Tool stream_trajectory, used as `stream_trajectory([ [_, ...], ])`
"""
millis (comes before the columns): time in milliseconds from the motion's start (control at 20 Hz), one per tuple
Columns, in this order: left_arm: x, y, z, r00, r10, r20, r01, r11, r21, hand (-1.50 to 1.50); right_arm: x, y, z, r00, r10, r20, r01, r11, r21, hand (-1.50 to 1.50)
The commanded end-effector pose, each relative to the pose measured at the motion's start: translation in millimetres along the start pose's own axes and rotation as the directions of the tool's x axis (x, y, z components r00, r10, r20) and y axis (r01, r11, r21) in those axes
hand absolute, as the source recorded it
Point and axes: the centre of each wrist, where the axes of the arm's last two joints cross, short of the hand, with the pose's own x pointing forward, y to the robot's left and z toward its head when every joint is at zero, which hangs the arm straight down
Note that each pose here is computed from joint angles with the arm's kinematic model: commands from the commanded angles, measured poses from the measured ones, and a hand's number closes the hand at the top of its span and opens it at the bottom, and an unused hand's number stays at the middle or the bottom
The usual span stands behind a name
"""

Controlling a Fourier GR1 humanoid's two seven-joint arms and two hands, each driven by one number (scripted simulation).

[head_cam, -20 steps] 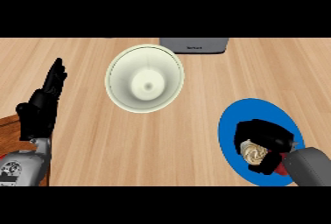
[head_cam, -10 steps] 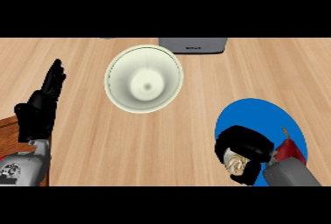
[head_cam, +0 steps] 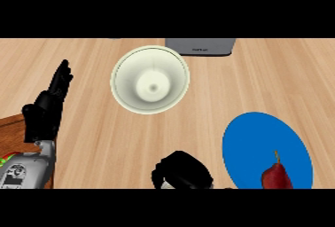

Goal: Pick the cupcake from the plate and place it in the bowl

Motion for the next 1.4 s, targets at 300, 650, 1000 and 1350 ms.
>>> stream_trajectory([
  [300,-2.7,4.9,-0.8,1.0,-0.009,-0.017,0.009,1.0,0.003,0.0,94.5,-1.4,1.7,0.982,-0.149,-0.112,0.091,0.908,-0.408,1.5],
  [650,5.1,-0.6,-5.2,1.0,0.008,0.008,-0.008,1.0,-0.007,0.0,114.6,-14.9,-14.3,0.953,-0.202,-0.224,0.036,0.813,-0.581,1.5],
  [1000,12.2,-18.0,-13.3,1.0,0.003,0.022,-0.002,0.999,-0.048,0.0,109.0,-78.0,-61.3,0.926,-0.294,-0.237,0.029,0.681,-0.732,1.5],
  [1350,10.1,-25.3,-12.0,0.999,0.004,0.042,-0.001,0.999,-0.054,0.0,76.8,-127.9,-118.8,0.916,-0.258,-0.306,-0.107,0.579,-0.808,1.5],
])
